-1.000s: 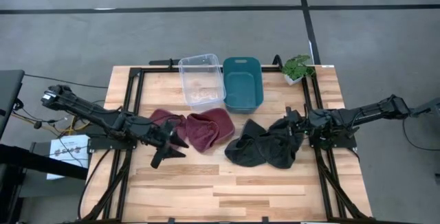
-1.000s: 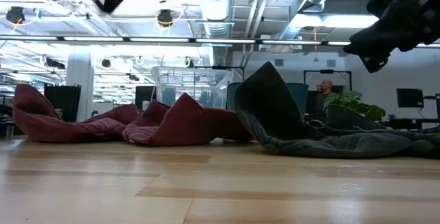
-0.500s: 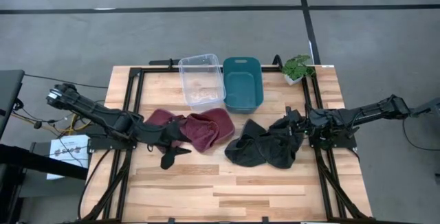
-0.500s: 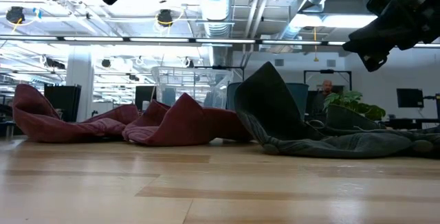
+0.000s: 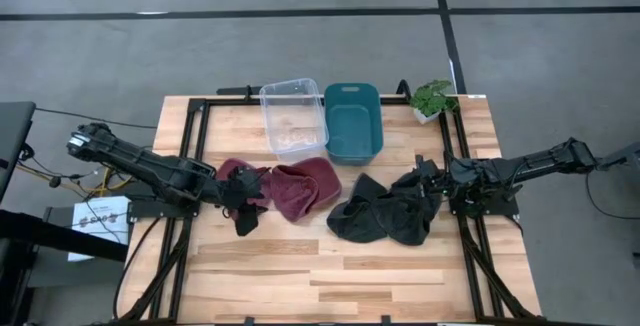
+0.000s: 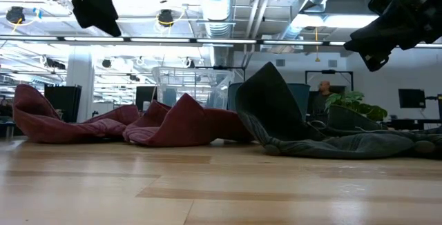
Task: Pick & Place hat
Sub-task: Put the left red cap into the transparent bin
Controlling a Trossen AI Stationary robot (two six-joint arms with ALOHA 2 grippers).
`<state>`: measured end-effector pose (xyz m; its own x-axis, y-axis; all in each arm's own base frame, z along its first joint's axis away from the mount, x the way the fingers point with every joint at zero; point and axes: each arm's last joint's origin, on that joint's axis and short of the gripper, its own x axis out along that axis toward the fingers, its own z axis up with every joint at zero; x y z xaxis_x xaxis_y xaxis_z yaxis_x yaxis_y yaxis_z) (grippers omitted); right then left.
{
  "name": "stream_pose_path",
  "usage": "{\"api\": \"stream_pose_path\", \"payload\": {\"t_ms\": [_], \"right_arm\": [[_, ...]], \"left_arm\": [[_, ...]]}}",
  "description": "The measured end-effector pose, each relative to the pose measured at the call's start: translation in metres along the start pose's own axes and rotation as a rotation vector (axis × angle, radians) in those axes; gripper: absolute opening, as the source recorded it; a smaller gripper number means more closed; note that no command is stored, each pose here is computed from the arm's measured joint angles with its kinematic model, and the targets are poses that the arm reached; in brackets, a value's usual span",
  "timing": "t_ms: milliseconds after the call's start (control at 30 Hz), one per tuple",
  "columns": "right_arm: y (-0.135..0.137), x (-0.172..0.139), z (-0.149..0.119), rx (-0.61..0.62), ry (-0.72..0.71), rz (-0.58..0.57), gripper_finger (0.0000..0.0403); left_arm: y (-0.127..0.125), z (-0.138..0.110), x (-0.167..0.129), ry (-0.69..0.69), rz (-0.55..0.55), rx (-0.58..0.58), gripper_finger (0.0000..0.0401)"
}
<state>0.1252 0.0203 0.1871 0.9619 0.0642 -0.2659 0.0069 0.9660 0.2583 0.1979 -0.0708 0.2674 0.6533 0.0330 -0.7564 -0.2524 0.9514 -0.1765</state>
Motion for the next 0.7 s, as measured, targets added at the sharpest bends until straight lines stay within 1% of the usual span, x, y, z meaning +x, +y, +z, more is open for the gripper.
{"api": "stream_pose_path", "payload": {"t_ms": [133,267,533,700], "right_arm": [[0.000,0.000,0.000,0.000,-0.002,-0.003,0.0099],[0.000,0.000,0.000,0.000,-0.004,-0.012,0.0099],[0.000,0.000,0.000,-0.025,-0.002,-0.014,0.0099],[-0.001,0.000,0.000,-0.025,-0.002,-0.015,0.0099]], "left_arm": [[0.001,-0.002,0.001,0.024,0.002,-0.002,0.0186],[0.005,-0.011,0.008,0.059,0.023,-0.027,0.0186],[0.014,-0.036,0.036,0.193,0.095,-0.059,0.0186],[0.016,-0.044,0.054,0.253,0.114,-0.068,0.0186]]}}
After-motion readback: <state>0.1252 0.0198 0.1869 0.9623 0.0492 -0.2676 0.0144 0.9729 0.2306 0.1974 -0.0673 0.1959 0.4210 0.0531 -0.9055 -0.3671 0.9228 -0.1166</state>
